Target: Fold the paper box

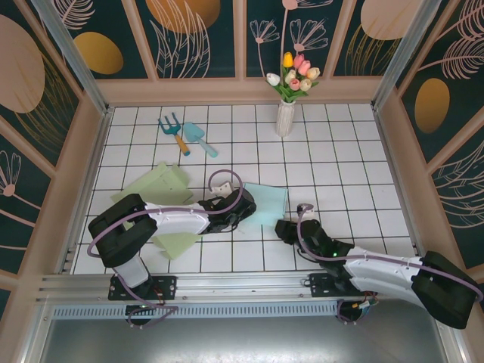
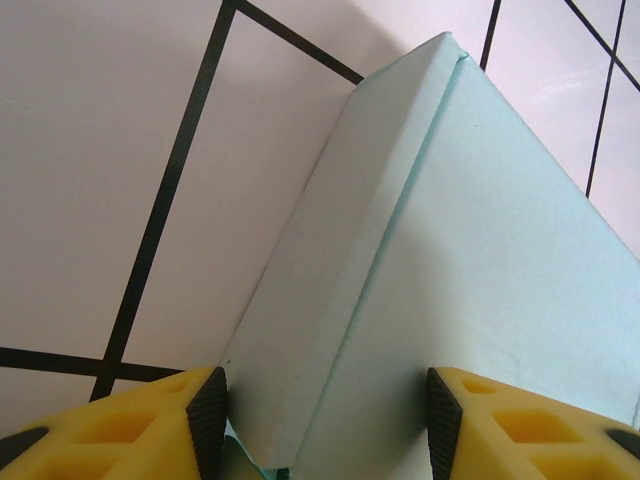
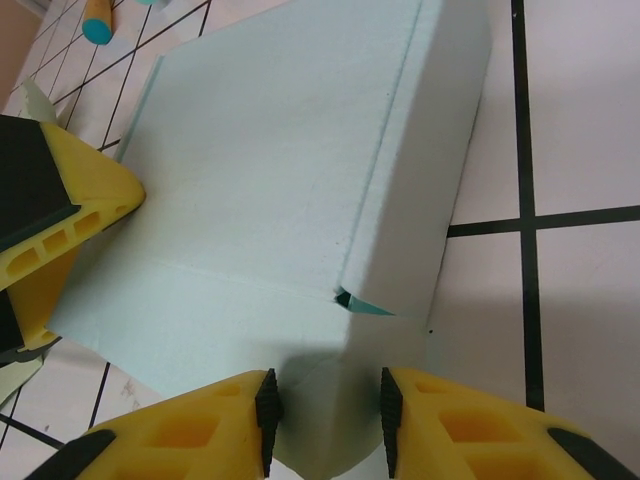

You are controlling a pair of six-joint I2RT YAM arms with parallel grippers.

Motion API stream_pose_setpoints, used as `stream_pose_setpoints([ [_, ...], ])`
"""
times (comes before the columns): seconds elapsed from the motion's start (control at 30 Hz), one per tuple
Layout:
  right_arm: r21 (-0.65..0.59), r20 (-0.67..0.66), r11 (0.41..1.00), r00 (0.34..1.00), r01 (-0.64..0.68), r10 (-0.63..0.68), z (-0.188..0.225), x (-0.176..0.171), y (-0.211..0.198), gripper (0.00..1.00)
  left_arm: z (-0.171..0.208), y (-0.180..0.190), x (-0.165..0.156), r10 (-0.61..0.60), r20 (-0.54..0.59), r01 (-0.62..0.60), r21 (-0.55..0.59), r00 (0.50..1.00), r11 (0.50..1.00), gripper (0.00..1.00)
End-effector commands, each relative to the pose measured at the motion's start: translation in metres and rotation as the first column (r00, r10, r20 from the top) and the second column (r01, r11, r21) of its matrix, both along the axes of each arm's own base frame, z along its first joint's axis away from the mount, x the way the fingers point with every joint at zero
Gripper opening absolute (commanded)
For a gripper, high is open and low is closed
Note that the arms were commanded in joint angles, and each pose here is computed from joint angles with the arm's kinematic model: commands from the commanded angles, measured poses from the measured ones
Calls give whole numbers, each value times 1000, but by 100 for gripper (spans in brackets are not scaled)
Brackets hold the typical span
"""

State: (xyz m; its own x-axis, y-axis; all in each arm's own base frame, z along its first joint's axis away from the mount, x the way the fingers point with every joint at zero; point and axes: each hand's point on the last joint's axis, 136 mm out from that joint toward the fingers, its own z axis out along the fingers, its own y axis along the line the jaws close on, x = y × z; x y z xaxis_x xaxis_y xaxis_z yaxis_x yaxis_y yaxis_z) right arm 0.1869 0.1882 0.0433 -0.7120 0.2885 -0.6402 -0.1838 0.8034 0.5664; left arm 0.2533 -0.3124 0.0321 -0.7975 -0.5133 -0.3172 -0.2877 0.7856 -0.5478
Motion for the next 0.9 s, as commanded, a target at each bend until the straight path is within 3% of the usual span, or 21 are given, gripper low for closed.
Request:
stream_pose_setpoints([
  [0.0,22,22,997,997,-70,70,10,-3,14,36,-75,63,-49,-8,-229,76,289,973,954,54],
  [0.37,16,36,994,993,-111,110,12,-3,22,36,-76,63,-49,-8,-231,77,292,973,953,54],
  [0.87,-115,77,993,997,-17,26,-10,6,-6,33,-85,66,-51,-14,-240,90,308,971,947,55],
])
